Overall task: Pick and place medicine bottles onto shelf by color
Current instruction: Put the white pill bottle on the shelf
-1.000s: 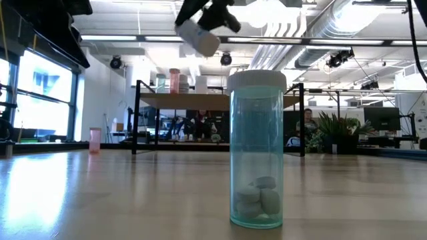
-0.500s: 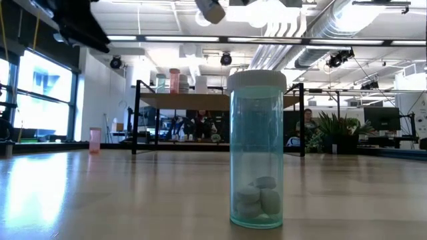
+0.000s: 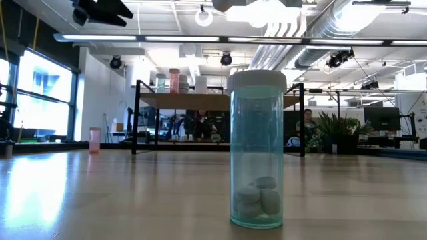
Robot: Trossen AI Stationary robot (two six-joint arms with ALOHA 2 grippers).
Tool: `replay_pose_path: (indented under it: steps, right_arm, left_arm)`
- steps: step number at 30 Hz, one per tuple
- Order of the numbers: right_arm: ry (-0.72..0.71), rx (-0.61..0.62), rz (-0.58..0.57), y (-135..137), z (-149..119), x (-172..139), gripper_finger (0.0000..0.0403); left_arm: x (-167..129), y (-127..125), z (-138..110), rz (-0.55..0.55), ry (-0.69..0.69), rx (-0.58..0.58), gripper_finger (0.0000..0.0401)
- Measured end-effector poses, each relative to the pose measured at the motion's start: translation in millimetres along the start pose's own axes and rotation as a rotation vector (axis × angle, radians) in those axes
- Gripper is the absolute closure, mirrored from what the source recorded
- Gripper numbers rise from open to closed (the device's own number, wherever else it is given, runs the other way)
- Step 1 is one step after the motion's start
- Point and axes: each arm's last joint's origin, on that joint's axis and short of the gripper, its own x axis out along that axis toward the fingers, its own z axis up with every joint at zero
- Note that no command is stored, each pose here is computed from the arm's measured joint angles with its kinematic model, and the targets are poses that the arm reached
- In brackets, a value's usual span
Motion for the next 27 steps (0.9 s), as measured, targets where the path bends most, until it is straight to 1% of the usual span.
replay_pose_path:
  steps: [8,15,17,22,27]
  right_arm:
    - [-0.135,-0.156,0.025,-27,15,-16,0.0248]
    - [-0.283,-0.310,0.034,-49,32,-41,0.0249]
    - [-0.326,-0.326,0.038,-54,37,-49,0.0249]
    - [-0.396,-0.342,0.101,-64,44,-65,0.0249]
    - [-0.404,-0.297,0.110,-66,45,-71,0.0246]
  left_arm:
    - [-1,3,9,0.137,-0.084,0.030,0.0176]
    - [-1,3,14,0.152,-0.125,0.051,0.0176]
    - [-1,3,15,0.151,-0.131,0.045,0.0176]
    - [-1,3,16,0.150,-0.140,0.028,0.0176]
    - [-1,3,16,0.147,-0.143,0.000,0.0176]
